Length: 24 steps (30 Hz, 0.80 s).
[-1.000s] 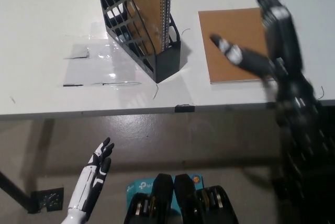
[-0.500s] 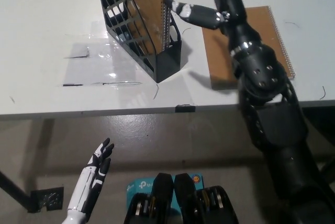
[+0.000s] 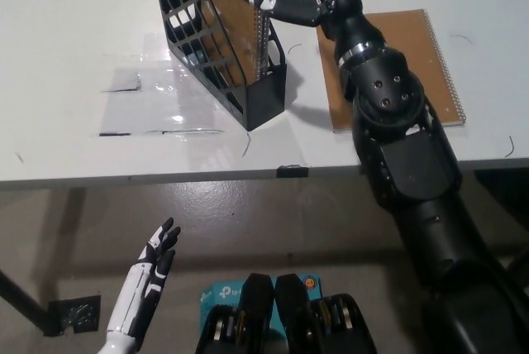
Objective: Use the right hand to pick up a book from the book holder on the left side and put it on another book on the right side
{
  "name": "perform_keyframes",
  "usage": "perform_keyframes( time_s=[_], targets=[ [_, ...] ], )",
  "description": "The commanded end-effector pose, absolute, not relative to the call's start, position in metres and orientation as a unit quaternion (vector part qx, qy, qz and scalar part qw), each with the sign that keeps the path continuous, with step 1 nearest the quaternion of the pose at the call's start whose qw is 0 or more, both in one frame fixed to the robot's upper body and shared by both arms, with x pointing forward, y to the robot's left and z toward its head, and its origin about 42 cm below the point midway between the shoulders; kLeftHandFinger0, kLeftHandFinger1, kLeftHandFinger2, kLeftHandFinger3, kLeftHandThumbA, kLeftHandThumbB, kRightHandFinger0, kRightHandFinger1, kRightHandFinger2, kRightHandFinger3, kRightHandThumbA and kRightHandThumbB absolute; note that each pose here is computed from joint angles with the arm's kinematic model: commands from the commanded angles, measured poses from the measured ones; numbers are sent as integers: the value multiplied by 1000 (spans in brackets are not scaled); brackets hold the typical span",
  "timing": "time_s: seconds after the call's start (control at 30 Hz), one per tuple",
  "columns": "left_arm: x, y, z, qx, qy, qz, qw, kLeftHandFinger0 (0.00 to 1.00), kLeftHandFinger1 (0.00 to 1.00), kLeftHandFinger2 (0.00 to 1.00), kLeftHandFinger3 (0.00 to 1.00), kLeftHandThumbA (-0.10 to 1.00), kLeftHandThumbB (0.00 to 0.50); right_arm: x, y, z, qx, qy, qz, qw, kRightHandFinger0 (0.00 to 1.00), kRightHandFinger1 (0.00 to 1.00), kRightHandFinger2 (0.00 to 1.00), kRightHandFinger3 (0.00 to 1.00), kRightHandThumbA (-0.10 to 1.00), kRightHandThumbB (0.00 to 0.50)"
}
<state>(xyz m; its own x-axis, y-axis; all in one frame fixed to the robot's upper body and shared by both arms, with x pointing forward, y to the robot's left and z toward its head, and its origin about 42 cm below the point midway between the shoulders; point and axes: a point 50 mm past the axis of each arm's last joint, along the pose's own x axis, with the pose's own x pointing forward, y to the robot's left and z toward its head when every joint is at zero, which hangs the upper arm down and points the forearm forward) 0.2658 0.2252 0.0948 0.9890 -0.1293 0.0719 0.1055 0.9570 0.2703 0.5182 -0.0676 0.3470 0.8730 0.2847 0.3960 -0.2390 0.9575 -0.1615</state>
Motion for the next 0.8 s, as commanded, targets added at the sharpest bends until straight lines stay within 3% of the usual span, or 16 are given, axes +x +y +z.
perform_keyframes(
  time_s=[0.0, 0.43, 0.77],
  targets=[
    [264, 224, 106, 135, -72, -65, 986, 1000, 1000, 1000, 1000, 1000, 110, 523, -54, 387, -37, -246, 136, 959, 1000, 1000, 1000, 1000, 906, 272],
    [263, 224, 108, 143, -70, -70, 985, 1000, 1000, 1000, 1000, 1000, 95, 536, -46, 383, -37, -217, 134, 966, 1000, 1000, 1000, 1000, 891, 279],
    [264, 224, 108, 140, -73, -70, 985, 1000, 1000, 1000, 1000, 1000, 86, 536, -34, 378, -37, -205, 141, 968, 1000, 1000, 1000, 1000, 913, 323]
  ],
)
